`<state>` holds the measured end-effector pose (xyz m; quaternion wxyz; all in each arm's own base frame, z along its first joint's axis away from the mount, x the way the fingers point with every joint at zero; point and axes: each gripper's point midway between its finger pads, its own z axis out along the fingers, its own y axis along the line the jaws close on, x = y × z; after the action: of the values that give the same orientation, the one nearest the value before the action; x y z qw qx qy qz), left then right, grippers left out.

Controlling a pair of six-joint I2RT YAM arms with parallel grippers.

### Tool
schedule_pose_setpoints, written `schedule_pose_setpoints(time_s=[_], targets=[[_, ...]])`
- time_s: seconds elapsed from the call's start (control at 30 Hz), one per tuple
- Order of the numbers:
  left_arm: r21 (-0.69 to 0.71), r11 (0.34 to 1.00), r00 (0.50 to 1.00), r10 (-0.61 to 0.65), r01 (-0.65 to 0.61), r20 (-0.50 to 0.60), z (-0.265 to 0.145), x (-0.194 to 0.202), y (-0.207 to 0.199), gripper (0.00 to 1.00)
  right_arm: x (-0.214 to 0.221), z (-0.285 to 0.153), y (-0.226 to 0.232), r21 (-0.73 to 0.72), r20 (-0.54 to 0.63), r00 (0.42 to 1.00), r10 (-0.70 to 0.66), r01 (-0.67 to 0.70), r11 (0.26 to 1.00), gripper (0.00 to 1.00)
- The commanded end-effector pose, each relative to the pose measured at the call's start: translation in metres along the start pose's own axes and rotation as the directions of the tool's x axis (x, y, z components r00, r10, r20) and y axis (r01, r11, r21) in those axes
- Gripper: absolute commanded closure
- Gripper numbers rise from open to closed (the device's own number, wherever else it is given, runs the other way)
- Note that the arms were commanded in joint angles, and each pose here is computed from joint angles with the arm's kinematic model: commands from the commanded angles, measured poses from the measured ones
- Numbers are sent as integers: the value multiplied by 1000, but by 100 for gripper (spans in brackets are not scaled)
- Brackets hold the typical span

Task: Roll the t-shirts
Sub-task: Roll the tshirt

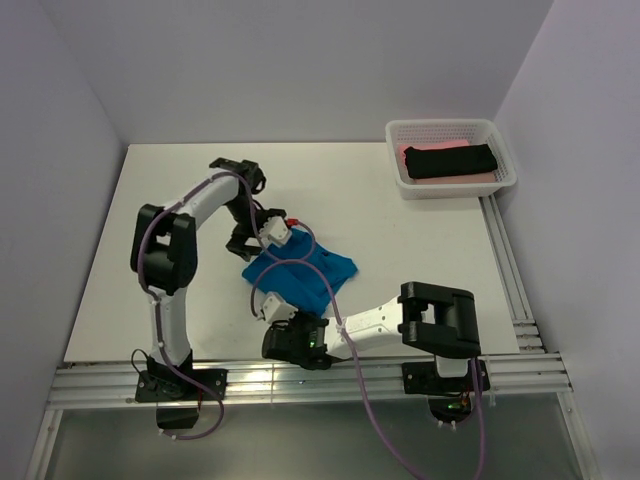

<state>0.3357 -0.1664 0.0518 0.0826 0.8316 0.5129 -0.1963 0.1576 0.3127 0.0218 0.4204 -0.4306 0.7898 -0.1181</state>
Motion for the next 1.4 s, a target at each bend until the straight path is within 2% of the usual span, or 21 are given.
schedule_pose_setpoints(time_s=[0.0, 0.17, 0.3, 0.33, 0.4, 0.43, 0.47, 0.5, 0.53, 0.57, 0.6, 0.63, 0.7, 0.83, 1.1, 1.13, 1.17, 1.2, 1.27, 1.37], targets=[[-145, 988, 999, 47, -45, 12, -45, 2, 9, 1, -4, -6, 10, -70, 23, 999, 24, -22, 997, 96], [-301, 953, 996, 57, -34, 68, -75, 13, 13, 0, -4, -7, 18, -116, 25, 999, 22, -19, 993, 97], [-431, 902, 992, 85, -34, 98, -106, 32, -5, 1, -3, -7, 21, -139, 29, 999, 18, -14, 990, 98], [-417, 908, 989, 97, -44, 108, -93, 36, -19, 0, -5, -8, 22, -148, 31, 999, 21, -16, 989, 98], [-495, 865, 986, 145, -85, 85, -103, 38, -30, 1, -4, -8, 24, -166, 36, 999, 24, -18, 986, 99], [-474, 873, 978, 183, -114, 103, -79, 37, -49, 0, -6, -9, 25, -186, 38, 999, 34, -26, 982, 99], [-519, 845, 975, 205, -133, 84, -80, 44, -53, 0, -5, -8, 25, -194, 41, 998, 41, -32, 981, 99], [-577, 798, 961, 265, -175, 74, -87, 33, -58, 1, -5, -8, 25, -199, 43, 998, 47, -37, 979, 99], [-575, 797, 954, 286, -184, 91, -63, 33, -73, 1, -7, -10, 22, -202, 49, 997, 59, -48, 978, 99], [-605, 773, 950, 301, -191, 84, -60, 33, -77, 0, -4, -9, 22, -208, 47, 997, 62, -51, 977, 99], [-670, 695, 926, 376, -261, 30, -69, 25, -72, 1, -5, -11, 20, -212, 51, 996, 71, -59, 975, 99], [-676, 693, 917, 394, -251, 64, -49, 21, -83, 0, -4, -11, 20, -213, 50, 996, 72, -60, 975, 99], [-736, 623, 892, 448, -265, 58, -46, 14, -85, 0, -3, -13, 19, -222, 50, 996, 77, -65, 973, 99], [-786, 565, 865, 495, -251, 80, -48, 3, -82, 0, -2, -14, 17, -227, 50, 995, 89, -75, 971, 100], [-810, 482, 789, 613, -334, 39, -27, -5, -84, 0, -2, -13, 18, -238, 44, 995, 94, -81, 968, 100], [-806, 480, 780, 625, -346, 37, -25, -5, -85, 0, -2, -14, 19, -240, 45, 994, 97, -83, 967, 100], [-785, 533, 784, 613, -315, 102, -13, -5, -92, 0, -2, -14, 19, -242, 44, 994, 99, -85, 966, 100], [-785, 506, 761, 645, -358, 69, -16, -6, -89, 1, -2, -14, 19, -244, 45, 994, 103, -89, 966, 100], [-779, 533, 760, 639, -330, 116, -11, -6, -90, 0, 0, -15, 18, -247, 42, 993, 107, -93, 965, 100], [-788, 514, 752, 651, -338, 102, -10, -5, -85, 0, -1, -16, 16, -250, 46, 992, 119, -104, 963, 100]])
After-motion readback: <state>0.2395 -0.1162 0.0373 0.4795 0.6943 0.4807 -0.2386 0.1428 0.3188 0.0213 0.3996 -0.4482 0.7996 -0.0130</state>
